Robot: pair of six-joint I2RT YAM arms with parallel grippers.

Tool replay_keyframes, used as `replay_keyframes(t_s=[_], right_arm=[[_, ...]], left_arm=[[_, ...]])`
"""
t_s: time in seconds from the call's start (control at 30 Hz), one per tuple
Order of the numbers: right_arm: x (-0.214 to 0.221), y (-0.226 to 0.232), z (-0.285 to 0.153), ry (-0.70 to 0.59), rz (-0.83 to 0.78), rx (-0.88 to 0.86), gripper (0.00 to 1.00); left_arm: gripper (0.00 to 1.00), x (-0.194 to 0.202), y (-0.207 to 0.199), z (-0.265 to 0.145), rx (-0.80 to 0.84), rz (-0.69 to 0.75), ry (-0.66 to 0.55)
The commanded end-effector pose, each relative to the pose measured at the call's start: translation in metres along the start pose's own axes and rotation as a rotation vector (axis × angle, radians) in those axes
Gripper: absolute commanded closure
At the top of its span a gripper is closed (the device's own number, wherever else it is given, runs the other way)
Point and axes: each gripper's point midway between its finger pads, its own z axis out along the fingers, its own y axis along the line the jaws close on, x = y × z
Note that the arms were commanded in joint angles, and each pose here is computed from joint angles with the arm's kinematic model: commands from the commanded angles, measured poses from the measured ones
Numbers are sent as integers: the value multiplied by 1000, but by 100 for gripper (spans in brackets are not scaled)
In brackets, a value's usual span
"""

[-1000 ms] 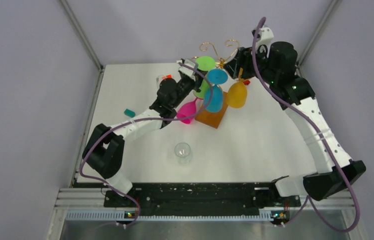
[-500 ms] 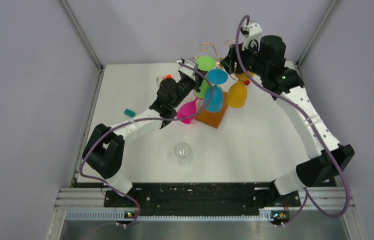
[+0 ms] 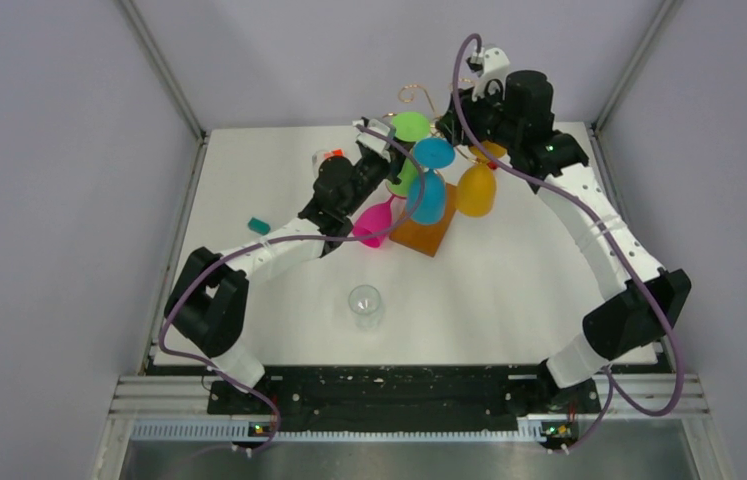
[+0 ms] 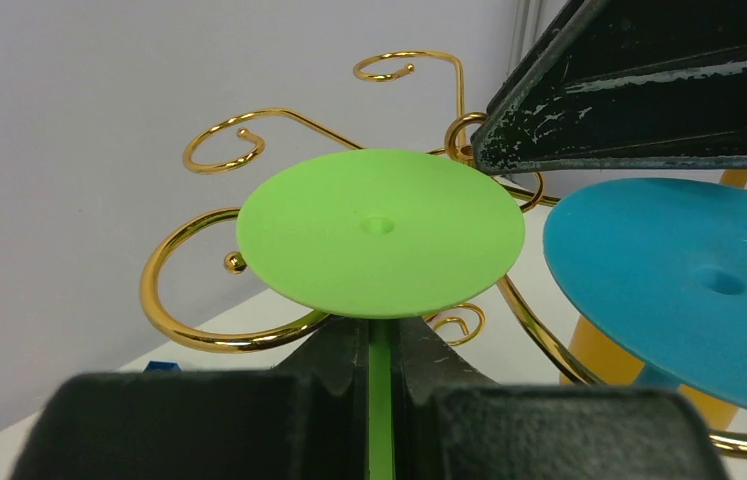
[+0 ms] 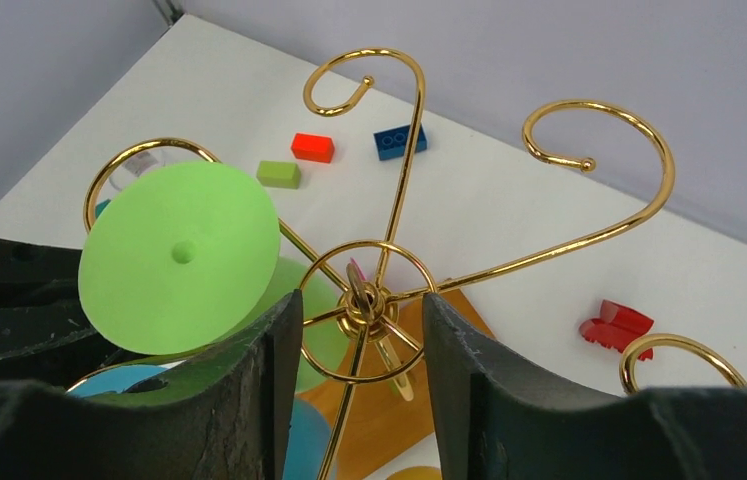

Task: Place the wine glass upside down on the wine glass rack
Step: Turn the wine glass upside down at the wine rack.

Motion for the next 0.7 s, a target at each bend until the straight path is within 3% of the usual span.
replay_keyframes(t_s=[0.0, 0.17, 0.37, 0.67], right_arm=[[-28, -6, 1, -87, -31, 19, 54], [-25, -7, 6, -78, -35, 15, 67], [-24, -4, 8, -74, -44, -5, 98], [-24, -1, 4, -77, -46, -14, 100]], left_arm=[[100, -30, -1, 4, -1, 10, -93], [100, -29, -1, 3, 1, 10, -91], [100, -29, 1, 4, -10, 10, -91], [98, -30, 20, 9, -115, 31, -78]])
